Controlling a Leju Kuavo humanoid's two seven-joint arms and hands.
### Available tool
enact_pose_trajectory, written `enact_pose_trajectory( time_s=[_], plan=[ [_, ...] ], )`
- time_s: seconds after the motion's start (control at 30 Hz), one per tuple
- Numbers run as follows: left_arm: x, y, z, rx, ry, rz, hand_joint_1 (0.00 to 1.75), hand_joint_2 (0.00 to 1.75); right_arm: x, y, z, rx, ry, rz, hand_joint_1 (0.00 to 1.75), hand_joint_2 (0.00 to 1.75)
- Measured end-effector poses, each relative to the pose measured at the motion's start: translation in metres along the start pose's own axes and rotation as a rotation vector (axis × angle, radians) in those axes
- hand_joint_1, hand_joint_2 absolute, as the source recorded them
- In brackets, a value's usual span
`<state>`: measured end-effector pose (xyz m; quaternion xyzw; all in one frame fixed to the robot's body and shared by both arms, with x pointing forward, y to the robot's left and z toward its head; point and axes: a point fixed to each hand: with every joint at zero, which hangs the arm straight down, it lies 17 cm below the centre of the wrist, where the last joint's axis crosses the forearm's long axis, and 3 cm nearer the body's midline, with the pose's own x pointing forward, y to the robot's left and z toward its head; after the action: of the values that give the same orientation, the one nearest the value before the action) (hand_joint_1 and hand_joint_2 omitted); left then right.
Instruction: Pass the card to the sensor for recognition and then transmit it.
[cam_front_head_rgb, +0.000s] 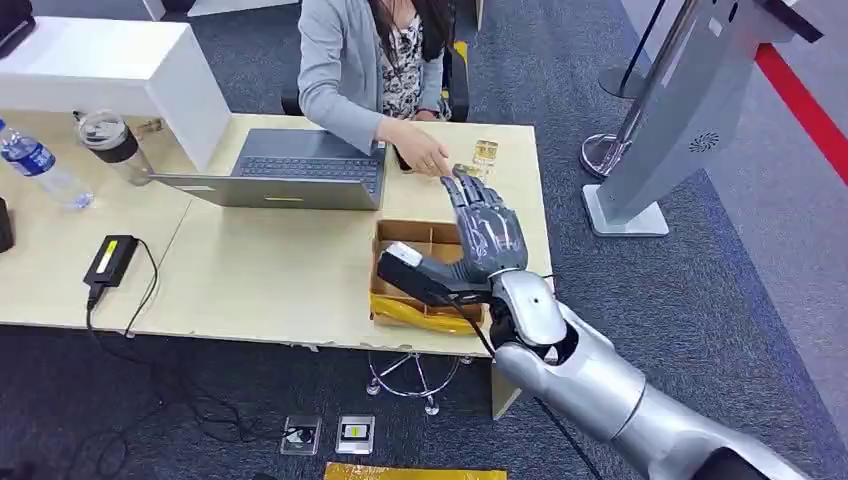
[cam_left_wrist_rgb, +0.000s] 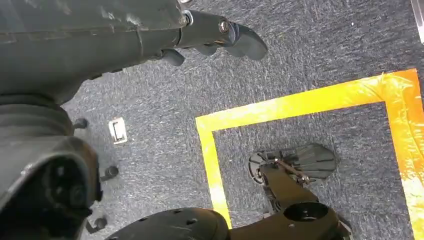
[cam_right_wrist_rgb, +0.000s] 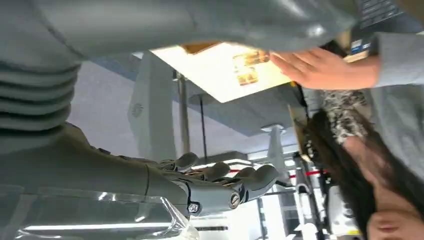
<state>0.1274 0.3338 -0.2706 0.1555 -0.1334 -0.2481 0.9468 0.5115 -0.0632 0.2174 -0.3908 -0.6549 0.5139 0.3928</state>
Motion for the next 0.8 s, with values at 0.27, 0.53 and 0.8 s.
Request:
enact_pose_trajectory(
  time_s=[0.27,0.53,0.8],
  plan=[
    [-0.010,-0.003,0.001,0.007,0.007,0.063,0.00,0.00,-0.026,-0.002,0.041,-0.040,0.106,-0.082,0.00,1.75],
    [-0.014,0.002,0.001,0.037,0.026,0.116,0.00,0.00,-0.015,-0.048,0.076,-0.177,0.088,-0.188,0.00,1.75],
    [-0.013,0.002,0.001,0.045,0.036,0.151,0.00,0.00,0.004,-0.054,0.097,-0.203,0.049,-0.206,0.00,1.75]
  ],
)
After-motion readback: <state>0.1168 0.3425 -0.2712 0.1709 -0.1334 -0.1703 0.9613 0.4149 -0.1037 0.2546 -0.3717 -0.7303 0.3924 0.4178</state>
